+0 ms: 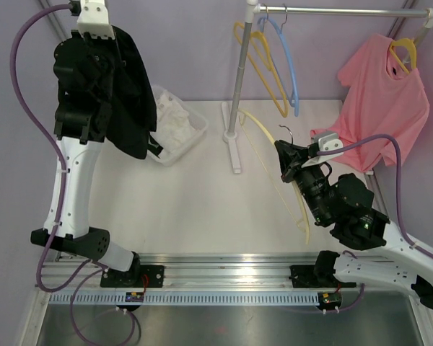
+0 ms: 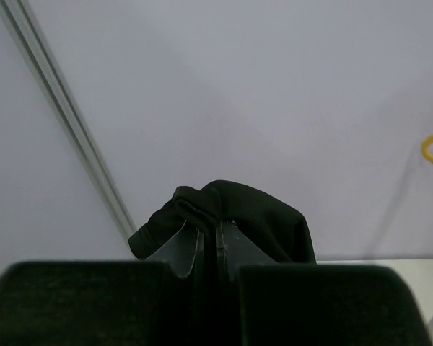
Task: Remove the t-shirt from the hanger
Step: Place the tshirt into the basket
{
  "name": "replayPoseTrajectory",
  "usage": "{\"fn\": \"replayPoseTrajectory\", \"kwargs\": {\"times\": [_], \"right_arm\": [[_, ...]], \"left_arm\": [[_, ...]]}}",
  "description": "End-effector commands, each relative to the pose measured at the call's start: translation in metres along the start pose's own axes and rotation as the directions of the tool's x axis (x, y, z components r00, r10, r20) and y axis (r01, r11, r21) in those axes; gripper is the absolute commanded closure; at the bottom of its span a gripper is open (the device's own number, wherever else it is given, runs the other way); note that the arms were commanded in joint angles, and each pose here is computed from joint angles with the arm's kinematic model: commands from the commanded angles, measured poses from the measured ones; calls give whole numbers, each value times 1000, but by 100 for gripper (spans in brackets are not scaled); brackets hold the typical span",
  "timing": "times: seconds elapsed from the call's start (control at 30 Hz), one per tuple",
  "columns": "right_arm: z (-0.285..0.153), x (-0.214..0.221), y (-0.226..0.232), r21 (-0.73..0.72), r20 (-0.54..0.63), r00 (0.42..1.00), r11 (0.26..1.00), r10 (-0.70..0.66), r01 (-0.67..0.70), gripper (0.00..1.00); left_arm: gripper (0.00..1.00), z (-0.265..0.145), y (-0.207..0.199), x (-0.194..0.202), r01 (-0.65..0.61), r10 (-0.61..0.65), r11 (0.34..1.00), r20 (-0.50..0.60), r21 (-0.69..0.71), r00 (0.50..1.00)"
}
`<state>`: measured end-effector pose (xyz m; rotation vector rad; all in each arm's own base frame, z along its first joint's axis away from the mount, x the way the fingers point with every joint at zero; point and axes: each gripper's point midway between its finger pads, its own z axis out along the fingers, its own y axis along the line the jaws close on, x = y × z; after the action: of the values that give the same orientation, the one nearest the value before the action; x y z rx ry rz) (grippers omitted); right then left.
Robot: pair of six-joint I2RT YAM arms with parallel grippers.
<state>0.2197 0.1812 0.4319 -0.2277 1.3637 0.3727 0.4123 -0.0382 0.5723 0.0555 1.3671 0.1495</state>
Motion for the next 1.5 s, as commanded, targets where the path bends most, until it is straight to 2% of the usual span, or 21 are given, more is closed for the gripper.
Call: {"fn": "replayPoseTrajectory", "kwargs": {"times": [0.0,0.03,0.17,0.3,0.5,0.57,0.6,0.7,0.73,0.8,0.93,0.97,1.03,1.2,1.27,1.3,1.37,1.43,1.47], "right_arm": [[-2,-28,-2,-9,65,997,999,45,-45,100],[-3,-28,-2,-9,67,997,999,48,-47,100],[-4,-28,-6,3,70,996,999,47,-48,100],[-7,-29,-8,1,76,996,999,54,-54,100],[-8,-29,-9,4,75,996,998,56,-56,100],[-9,-29,-10,5,76,995,998,58,-58,100],[-9,-28,-11,5,76,995,998,58,-58,100],[-9,-30,-9,-2,82,995,998,62,-62,100],[-8,-29,-8,-2,77,995,998,56,-56,100],[-7,-29,-7,-6,75,996,999,54,-54,100],[-4,-26,-3,-9,65,997,999,47,-47,100],[-3,-26,-2,-11,64,997,999,48,-47,100],[-4,-25,-2,-11,63,997,999,48,-47,100],[-7,-25,-5,-10,68,996,999,53,-53,100],[-9,-26,-7,-11,74,995,998,63,-62,100],[-10,-25,-7,-11,74,995,998,63,-62,100],[-11,-25,-9,-10,75,995,998,66,-65,100],[-12,-26,-9,-8,76,995,998,68,-67,100],[-12,-26,-10,-8,79,995,998,68,-68,100]], "left_arm": [[100,27,5,3,-36,37,998,13,-59,999],[100,32,7,2,-37,38,996,16,-76,999],[100,60,3,42,-36,31,995,-57,-94,998],[100,67,3,79,52,-57,997,-95,-55,994],[100,76,-8,132,56,-60,998,-210,-24,976],[100,72,-13,153,55,-51,998,-263,11,964],[100,67,-20,180,46,-31,998,-317,40,948],[100,49,-29,201,56,-24,995,-325,88,945],[100,32,-37,232,66,-16,990,-376,121,926],[100,22,-43,255,84,-23,987,-405,134,914],[100,12,-55,326,96,2,984,-559,147,829],[100,12,-56,351,95,14,985,-615,145,788],[100,11,-61,372,123,11,980,-661,155,750],[98,11,-72,442,175,23,970,-785,167,619],[98,9,-73,460,186,32,969,-830,162,557],[98,19,-74,460,193,28,968,-831,162,556],[100,11,-81,488,246,25,956,-880,159,474],[100,8,-91,496,312,-9,939,-898,144,440],[100,8,-92,494,321,-14,936,-897,144,443]]}}
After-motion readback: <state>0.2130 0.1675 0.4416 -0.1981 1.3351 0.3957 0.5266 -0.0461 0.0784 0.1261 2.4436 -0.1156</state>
